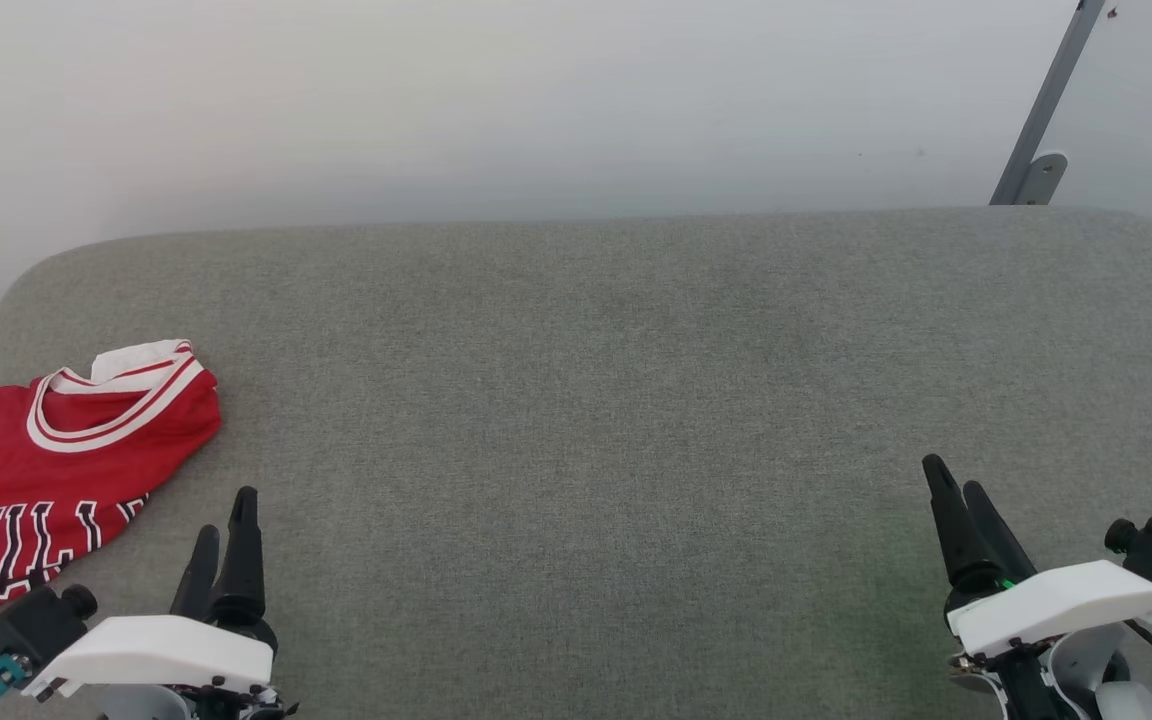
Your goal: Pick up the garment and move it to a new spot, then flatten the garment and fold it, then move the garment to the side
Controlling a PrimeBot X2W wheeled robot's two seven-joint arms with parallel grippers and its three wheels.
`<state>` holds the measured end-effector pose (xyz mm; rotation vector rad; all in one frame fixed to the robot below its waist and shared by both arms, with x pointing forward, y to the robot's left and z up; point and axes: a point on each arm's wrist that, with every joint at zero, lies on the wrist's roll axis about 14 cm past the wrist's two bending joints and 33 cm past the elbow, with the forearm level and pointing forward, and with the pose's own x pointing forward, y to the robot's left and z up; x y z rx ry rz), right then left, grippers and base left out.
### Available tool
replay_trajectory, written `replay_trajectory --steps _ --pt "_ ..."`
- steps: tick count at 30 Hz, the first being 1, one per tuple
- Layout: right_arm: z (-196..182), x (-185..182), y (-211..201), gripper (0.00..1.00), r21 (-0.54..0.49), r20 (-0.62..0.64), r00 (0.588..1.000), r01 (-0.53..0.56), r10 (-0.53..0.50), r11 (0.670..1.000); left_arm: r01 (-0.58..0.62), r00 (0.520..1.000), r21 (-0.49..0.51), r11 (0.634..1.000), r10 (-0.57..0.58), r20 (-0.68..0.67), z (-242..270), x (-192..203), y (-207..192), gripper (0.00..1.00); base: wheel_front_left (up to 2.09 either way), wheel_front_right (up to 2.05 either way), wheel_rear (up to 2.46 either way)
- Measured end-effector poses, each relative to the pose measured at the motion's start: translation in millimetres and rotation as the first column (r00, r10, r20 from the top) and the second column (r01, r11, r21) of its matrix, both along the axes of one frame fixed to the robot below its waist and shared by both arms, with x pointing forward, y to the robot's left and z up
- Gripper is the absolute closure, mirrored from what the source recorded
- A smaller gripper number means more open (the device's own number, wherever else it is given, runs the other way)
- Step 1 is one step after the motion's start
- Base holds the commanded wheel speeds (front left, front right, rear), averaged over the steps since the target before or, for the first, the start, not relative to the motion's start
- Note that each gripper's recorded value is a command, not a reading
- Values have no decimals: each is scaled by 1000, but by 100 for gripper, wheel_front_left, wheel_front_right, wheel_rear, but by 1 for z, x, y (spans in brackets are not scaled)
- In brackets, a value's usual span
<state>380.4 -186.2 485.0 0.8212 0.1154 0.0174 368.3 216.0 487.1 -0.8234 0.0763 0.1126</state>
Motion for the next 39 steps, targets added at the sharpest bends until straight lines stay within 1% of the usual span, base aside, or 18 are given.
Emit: replay_trajectory --steps 11,17,29,39 --pt "7 3 3 0 -128 27 999 -23 27 991 6 999 143 990 -12 42 11 0 2 0 0 0 0" --pt "10 3 4 0 -181 39 999 -28 35 983 7 998 192 981 -17 54 14 0 2 0 0 0 0" --pt "17 4 5 0 -298 66 996 -34 56 954 8 996 306 952 -34 80 19 -3 0 0 0 0 0" --pt "23 4 4 0 -388 88 994 -30 69 921 9 992 401 916 -59 112 28 -4 -3 0 0 0 0"
